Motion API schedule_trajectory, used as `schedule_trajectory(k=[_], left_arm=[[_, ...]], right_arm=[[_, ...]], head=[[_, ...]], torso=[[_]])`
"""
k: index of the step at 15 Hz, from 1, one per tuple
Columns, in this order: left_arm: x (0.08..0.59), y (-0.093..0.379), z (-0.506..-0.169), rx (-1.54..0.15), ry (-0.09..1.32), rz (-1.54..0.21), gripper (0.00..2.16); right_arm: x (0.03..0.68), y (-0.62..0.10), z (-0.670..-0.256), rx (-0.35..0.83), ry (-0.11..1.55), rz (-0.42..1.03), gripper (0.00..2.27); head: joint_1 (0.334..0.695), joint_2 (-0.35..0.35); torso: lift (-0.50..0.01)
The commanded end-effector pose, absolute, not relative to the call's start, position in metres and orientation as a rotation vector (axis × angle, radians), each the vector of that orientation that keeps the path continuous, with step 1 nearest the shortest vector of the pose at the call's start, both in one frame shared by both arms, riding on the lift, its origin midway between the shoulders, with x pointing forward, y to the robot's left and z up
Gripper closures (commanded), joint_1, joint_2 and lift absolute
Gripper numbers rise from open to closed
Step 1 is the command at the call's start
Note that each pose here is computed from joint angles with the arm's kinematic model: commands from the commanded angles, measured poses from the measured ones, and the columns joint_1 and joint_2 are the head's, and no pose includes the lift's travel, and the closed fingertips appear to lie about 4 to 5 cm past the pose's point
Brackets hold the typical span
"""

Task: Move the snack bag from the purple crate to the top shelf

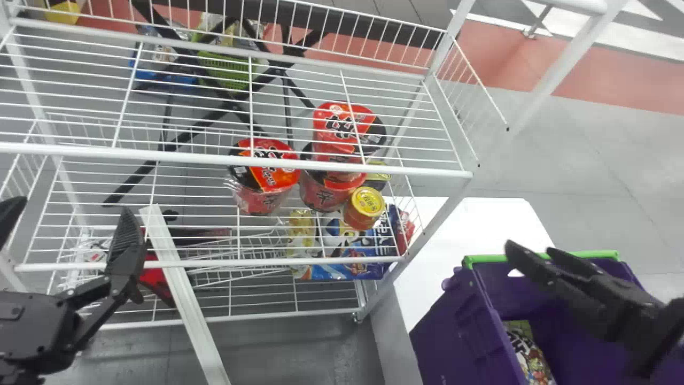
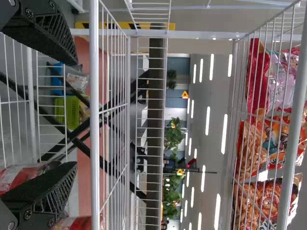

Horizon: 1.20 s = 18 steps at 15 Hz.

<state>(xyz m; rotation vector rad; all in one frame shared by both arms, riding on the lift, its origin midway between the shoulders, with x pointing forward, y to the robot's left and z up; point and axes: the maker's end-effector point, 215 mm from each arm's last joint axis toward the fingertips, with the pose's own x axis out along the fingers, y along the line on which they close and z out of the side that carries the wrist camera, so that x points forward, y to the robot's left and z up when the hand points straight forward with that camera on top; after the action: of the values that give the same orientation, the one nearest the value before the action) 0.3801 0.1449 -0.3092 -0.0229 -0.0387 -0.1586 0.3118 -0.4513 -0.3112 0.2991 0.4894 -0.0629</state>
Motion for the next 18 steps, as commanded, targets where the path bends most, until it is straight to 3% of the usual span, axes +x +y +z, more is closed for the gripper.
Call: schedule_trajectory(k=[1, 4, 9, 12, 18], left_arm=[[0.379, 0.146, -0.308, -0.029, -0.054, -0.166, 0.07], [0.381, 0.147, -0.311, -0.038, -0.055, -0.167, 0.07], [0.381, 0.150, -0.321, -0.035, -0.041, -0.162, 0.07], [0.383, 0.149, -0.323, -0.035, -0.039, -0.168, 0.07], [0.387, 0.147, -0.331, -0.035, -0.029, -0.168, 0.07]], right_arm=[[0.297, -0.488, -0.332, 0.446, 0.530, -0.159, 0.15], [0.287, -0.526, -0.359, 0.461, 0.623, -0.205, 0.15], [0.291, -0.582, -0.364, 0.473, 0.688, -0.183, 0.21], [0.294, -0.604, -0.367, 0.405, 0.678, -0.131, 0.21], [0.272, -0.599, -0.395, 0.360, 0.822, -0.039, 0.12]], head=[[0.695, -0.350], [0.695, -0.350], [0.695, -0.350], [0.695, -0.350], [0.695, -0.350]], torso=[[-0.453], [-0.453], [-0.453], [-0.453], [-0.453]])
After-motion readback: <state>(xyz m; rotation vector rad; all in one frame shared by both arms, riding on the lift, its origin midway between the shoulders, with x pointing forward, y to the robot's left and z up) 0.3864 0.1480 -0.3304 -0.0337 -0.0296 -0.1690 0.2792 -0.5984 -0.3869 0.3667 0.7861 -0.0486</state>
